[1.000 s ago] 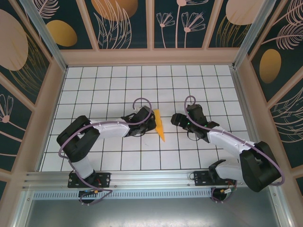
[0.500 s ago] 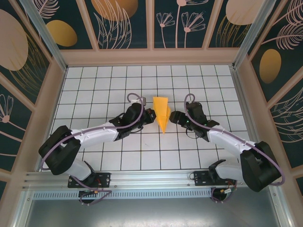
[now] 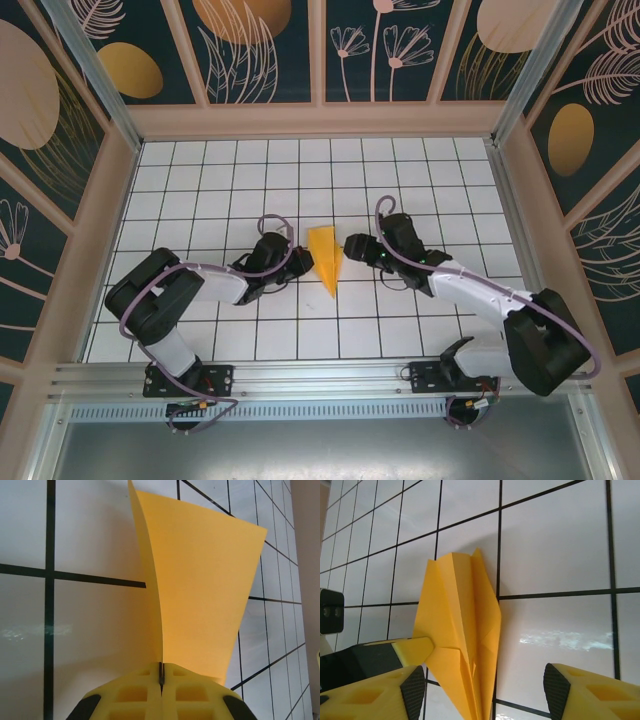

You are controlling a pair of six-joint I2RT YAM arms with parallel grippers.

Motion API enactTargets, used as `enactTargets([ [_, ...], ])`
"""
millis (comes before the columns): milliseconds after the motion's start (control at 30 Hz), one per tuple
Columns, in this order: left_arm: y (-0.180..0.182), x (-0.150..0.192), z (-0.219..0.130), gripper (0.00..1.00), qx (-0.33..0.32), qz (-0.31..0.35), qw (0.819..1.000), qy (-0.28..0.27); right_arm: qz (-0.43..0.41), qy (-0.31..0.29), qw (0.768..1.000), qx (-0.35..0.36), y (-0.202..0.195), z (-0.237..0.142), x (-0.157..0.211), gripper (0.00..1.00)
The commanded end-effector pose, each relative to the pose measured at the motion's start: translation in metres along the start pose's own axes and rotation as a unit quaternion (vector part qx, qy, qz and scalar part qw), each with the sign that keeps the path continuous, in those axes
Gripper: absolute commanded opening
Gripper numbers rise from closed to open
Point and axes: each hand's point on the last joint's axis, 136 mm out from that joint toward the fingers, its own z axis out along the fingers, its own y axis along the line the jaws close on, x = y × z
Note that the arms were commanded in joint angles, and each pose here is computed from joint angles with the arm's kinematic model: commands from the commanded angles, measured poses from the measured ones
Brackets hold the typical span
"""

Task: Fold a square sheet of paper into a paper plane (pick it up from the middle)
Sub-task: Move a paper plane to the center of the table.

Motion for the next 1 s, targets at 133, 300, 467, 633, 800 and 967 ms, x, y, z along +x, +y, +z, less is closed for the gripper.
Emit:
enactTargets([
  [133, 0.011, -0.002, -0.006, 0.0, 0.002, -0.012, 1.0, -0.014, -0.061, 0.033, 0.997, 0.027, 0.027, 0.028, 0.015, 0.58],
  [300, 0.016, 0.0, -0.006, 0.0, -0.004, -0.014, 1.0, -0.012, -0.088, 0.063, 0.992, 0.057, 0.03, 0.046, 0.031, 0.54],
  [467, 0.017, 0.001, -0.005, 0.0, -0.006, -0.014, 1.0, -0.011, -0.113, 0.083, 0.988, 0.062, 0.038, 0.055, 0.046, 0.46],
  [633, 0.019, 0.003, -0.003, 0.0, -0.007, -0.015, 1.0, -0.006, -0.121, 0.093, 0.985, 0.082, 0.034, 0.064, 0.053, 0.42],
  [800, 0.019, 0.003, -0.002, 0.0, -0.007, -0.015, 1.0, -0.005, -0.128, 0.111, 0.98, 0.101, 0.027, 0.071, 0.062, 0.42],
  [967, 0.018, 0.002, -0.002, 0.0, -0.006, -0.015, 1.0, -0.006, -0.135, 0.125, 0.977, 0.112, 0.024, 0.077, 0.072, 0.4],
])
